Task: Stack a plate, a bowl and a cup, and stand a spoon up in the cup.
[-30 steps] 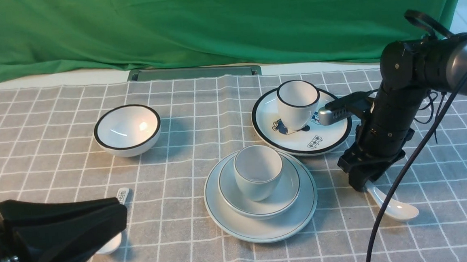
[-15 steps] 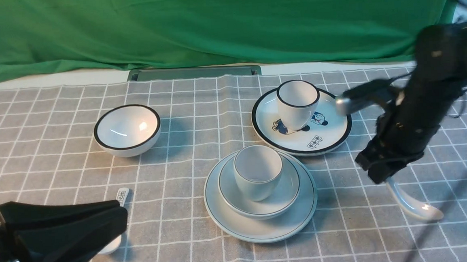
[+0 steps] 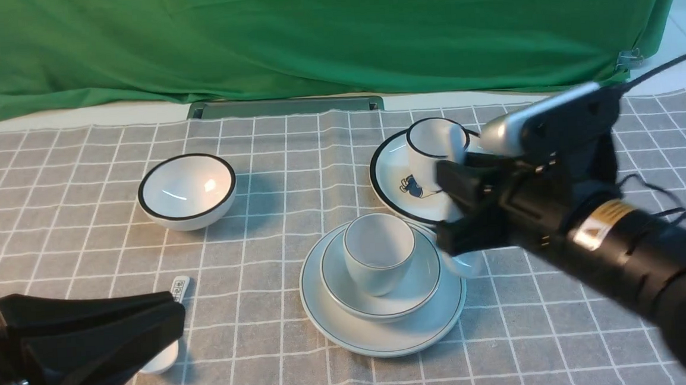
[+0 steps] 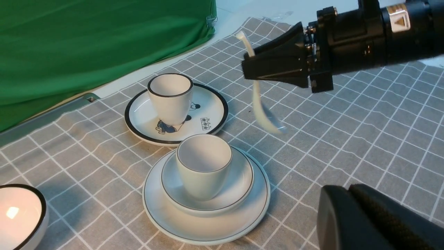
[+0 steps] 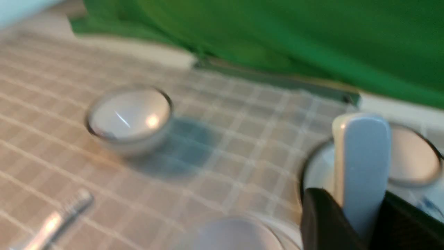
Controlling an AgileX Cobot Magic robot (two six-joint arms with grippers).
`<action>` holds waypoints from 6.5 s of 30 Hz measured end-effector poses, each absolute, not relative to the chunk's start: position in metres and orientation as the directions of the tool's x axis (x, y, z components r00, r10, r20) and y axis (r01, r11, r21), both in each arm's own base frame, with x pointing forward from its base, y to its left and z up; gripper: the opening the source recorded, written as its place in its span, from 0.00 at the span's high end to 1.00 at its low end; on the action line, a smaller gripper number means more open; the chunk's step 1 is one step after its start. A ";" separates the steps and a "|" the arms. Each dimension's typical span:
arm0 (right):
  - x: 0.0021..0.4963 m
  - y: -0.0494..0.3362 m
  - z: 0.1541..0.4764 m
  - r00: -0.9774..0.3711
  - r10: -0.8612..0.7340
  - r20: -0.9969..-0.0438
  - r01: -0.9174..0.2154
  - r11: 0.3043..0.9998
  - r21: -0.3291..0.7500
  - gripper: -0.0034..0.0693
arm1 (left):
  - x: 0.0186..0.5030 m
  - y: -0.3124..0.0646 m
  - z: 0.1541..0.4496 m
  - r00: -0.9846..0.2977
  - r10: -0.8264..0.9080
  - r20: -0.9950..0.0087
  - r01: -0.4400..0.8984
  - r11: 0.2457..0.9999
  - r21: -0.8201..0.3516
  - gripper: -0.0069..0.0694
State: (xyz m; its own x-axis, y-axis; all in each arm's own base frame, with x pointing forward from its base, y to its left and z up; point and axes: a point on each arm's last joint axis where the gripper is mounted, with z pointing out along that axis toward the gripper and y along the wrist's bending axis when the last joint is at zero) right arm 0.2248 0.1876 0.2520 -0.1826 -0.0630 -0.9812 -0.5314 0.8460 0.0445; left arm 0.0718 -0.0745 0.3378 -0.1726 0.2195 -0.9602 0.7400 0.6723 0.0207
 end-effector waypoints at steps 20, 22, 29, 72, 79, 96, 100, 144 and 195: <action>0.272 0.231 0.203 -0.064 0.059 -0.996 -0.573 0.815 0.085 0.72 | 0.072 -0.074 0.338 -0.172 0.222 -0.960 0.740 0.672 0.023 0.90; 0.274 0.231 0.199 -0.077 0.056 -0.995 -0.570 0.816 0.090 0.72 | 0.072 -0.074 0.338 -0.172 0.222 -0.960 0.740 0.672 0.023 0.90; 0.277 0.235 0.175 -0.136 0.024 -0.990 -0.569 0.816 0.098 0.71 | 0.072 -0.074 0.338 -0.172 0.222 -0.960 0.740 0.672 0.023 0.90; 0.108 0.118 0.304 -0.474 -0.345 -0.810 -0.705 0.700 0.114 0.83 | 0.050 -0.044 0.242 0.024 0.114 -0.993 0.652 0.752 0.102 0.89; 0.114 0.108 0.311 -0.322 -0.386 -0.865 -0.707 0.705 -0.051 0.84 | 0.050 -0.044 0.242 0.029 0.122 -0.992 0.650 0.752 0.111 0.89; 0.061 0.009 0.182 -0.333 -0.143 -0.932 -0.181 0.980 -0.085 0.93 | 0.051 -0.044 0.241 0.037 0.135 -0.990 0.648 0.751 0.127 0.89; 0.053 0.005 0.175 -0.307 -0.126 -0.943 -0.126 0.988 -0.091 0.93 | 0.051 -0.044 0.241 0.041 0.137 -0.990 0.647 0.751 0.131 0.89; 0.052 0.004 0.175 -0.311 -0.114 -0.944 -0.111 0.990 -0.083 0.86 | 0.051 -0.043 0.241 0.049 0.139 -0.989 0.645 0.751 0.138 0.89; 0.052 0.004 0.175 -0.311 -0.114 -0.943 -0.111 0.990 -0.083 0.74 | 0.055 0.001 0.186 -0.192 -0.028 -0.981 -0.058 0.998 -0.017 0.89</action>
State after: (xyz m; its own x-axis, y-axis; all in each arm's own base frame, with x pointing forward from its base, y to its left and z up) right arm 0.0519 0.0043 0.1747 -0.3113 -0.1143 -0.9434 -0.1113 0.9903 -0.0833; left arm 0.0553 0.0008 0.1860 -0.1919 -0.0275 -0.9810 -0.0584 0.9982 -0.0166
